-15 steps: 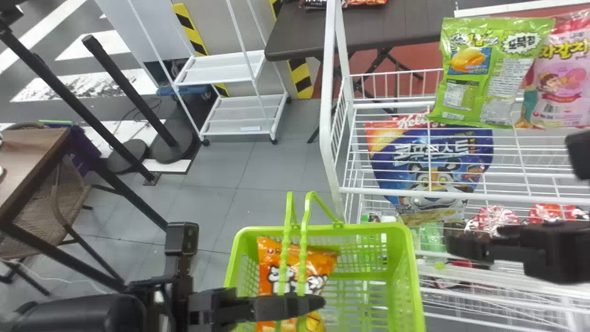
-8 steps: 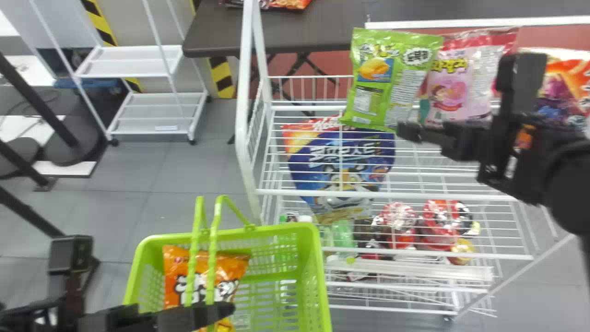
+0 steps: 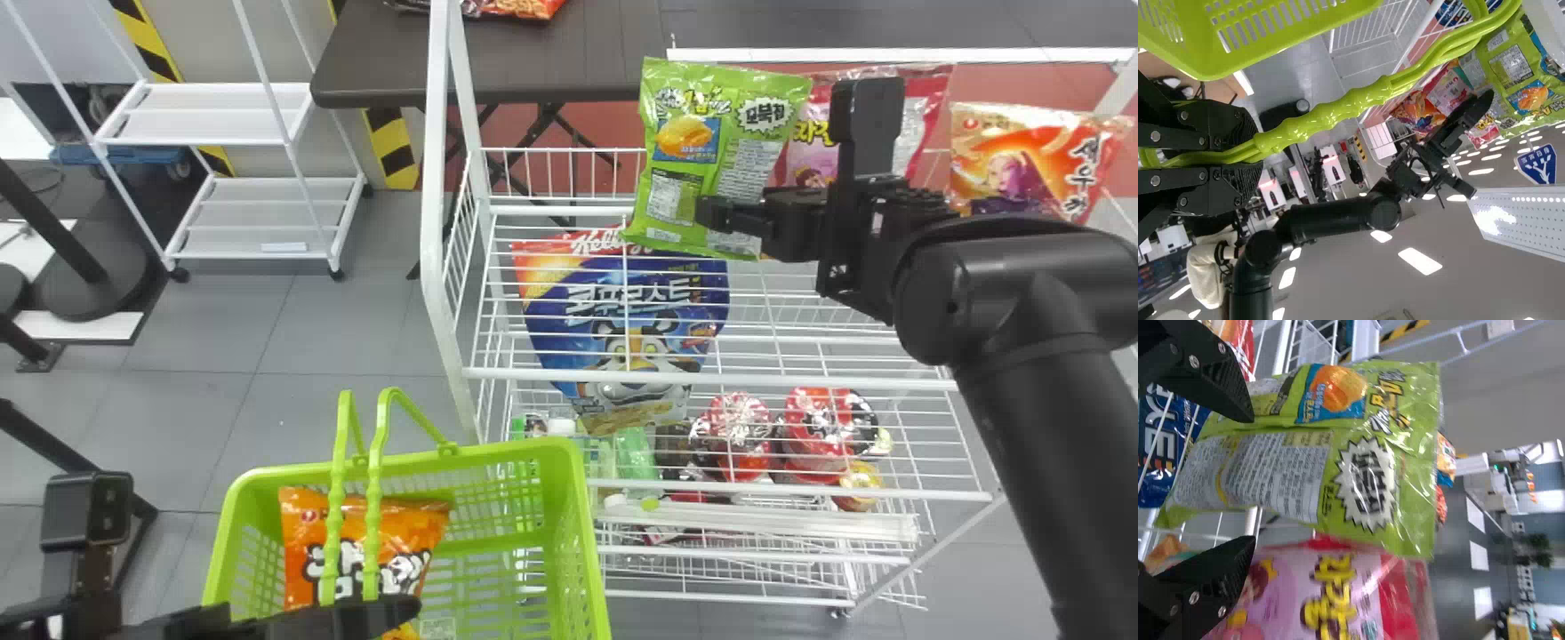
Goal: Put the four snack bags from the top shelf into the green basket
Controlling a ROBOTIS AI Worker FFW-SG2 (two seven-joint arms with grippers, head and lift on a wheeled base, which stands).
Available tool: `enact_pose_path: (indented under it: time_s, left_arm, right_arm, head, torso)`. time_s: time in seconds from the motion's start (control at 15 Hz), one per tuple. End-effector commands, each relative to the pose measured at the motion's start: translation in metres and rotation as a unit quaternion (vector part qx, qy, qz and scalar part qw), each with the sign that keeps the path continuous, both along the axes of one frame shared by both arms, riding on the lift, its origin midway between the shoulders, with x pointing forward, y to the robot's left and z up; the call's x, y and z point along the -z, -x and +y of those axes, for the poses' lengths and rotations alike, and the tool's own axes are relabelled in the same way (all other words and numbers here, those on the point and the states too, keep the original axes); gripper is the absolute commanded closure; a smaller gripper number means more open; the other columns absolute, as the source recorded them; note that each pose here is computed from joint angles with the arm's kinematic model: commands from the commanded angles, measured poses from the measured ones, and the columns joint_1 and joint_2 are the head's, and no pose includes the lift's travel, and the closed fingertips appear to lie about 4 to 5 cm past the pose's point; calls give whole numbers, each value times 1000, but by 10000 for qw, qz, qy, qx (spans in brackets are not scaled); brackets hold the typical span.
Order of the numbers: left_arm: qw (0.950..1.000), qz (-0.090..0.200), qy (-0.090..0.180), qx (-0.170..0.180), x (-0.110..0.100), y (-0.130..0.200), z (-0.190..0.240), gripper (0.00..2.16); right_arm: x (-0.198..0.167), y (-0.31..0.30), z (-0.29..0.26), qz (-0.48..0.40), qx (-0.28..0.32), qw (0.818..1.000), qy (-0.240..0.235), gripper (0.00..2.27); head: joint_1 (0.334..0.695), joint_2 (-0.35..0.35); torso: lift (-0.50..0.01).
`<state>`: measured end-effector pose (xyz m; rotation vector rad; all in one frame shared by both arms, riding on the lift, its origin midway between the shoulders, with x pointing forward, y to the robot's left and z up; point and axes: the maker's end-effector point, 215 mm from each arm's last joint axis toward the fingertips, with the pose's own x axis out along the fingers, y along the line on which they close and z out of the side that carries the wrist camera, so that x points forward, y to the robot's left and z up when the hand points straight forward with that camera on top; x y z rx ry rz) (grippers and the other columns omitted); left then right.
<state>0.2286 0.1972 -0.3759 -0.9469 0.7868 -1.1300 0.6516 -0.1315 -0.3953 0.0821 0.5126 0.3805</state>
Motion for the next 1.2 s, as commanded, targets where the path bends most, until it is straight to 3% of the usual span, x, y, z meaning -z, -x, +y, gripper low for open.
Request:
enact_pose_path:
  time_s: [0.0, 0.07, 0.13, 0.33, 0.6, 0.93, 1.13]
  left_arm:
    - [10000, -5, 38, -13, -1, 2, 2, 2148]
    - [10000, -7, 42, -32, -2, 2, 4, 2148]
    - [10000, -6, 45, -47, -2, 2, 5, 2148]
    - [10000, -44, 33, -50, -1, 1, 5, 2148]
    - [9999, -19, 42, -93, 1, 1, 9, 2148]
    - [9999, -66, 39, -107, -1, -5, 13, 2148]
    - [9999, -96, 54, -88, -2, -8, 11, 2148]
  right_arm:
    - [4, 2, 18, 94, -230, 9996, -157, 1224]
    - [7, 6, 21, 116, -229, 9995, -196, 1963]
    - [1, 7, 21, -7, -207, 9996, -191, 2101]
    - [-18, 20, 20, -320, -172, 9989, -305, 2246]
    - [-53, 66, -4, -518, -36, 9973, -527, 2246]
    - [-45, 208, 29, 726, -717, 9893, -1038, 2246]
    - [-36, 286, 71, 1559, -1427, 9689, -1287, 2246]
  head:
    - [695, 73]
    - [695, 97]
    - [695, 107]
    - [695, 116]
    - [695, 113]
    - [695, 122]
    - [695, 196]
  torso:
    - [0]
    - [0]
    - [0]
    - [0]
    - [0]
    - [0]
    - [0]
